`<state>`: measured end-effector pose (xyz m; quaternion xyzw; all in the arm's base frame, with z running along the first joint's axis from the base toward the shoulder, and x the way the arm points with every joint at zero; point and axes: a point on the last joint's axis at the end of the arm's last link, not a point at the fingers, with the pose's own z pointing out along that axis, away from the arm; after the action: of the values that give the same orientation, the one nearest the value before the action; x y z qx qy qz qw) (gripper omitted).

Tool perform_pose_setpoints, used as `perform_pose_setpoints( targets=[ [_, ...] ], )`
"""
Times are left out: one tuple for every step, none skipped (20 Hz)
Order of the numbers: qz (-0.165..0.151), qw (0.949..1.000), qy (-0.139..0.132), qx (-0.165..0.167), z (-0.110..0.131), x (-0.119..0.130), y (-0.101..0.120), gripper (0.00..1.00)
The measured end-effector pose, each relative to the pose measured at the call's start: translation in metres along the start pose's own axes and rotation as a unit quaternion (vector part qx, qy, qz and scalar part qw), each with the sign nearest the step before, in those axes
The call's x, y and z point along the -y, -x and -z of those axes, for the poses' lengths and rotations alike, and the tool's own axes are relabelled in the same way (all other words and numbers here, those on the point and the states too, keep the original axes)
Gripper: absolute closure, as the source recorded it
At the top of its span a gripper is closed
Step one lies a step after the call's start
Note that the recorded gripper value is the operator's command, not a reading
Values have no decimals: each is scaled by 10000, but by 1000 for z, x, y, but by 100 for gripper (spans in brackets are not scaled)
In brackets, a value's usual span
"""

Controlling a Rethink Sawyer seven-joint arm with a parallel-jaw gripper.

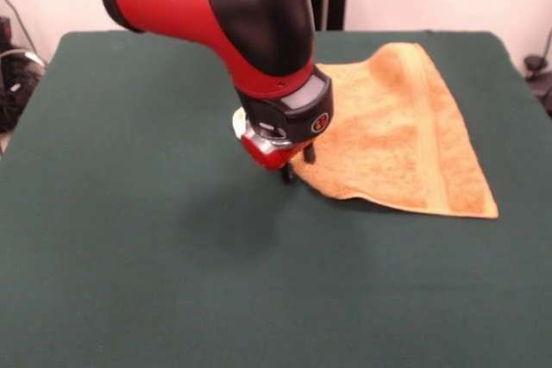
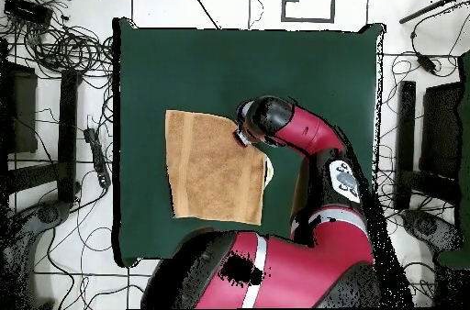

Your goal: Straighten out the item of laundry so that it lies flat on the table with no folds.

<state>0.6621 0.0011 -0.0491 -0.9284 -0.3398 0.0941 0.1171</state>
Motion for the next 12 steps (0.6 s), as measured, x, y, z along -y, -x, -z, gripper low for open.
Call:
perform_pose_setpoints(
  targets=[
    [-1, 10000, 2, -1, -1, -1, 0, 100],
    [2, 10000, -1, 0, -2, -2, -1, 100],
    [6, 10000, -3, 2, -1, -2, -2, 100],
    [5, 10000, -8, 2, -1, -2, -2, 100],
    [5, 10000, -8, 3, -1, -2, -2, 100],
    [5, 10000, -7, 3, -1, -2, -2, 100],
    [6, 10000, -7, 3, -1, -2, -2, 100],
    [5, 10000, -8, 3, -1, -2, -2, 100],
    [5, 10000, -8, 3, -1, -3, -2, 100],
    [5, 10000, -7, 4, -1, -3, -2, 100],
    [6, 10000, -7, 5, -1, -3, -2, 100],
    [11, 10000, 8, 19, -1, -3, -2, 100]
  ],
)
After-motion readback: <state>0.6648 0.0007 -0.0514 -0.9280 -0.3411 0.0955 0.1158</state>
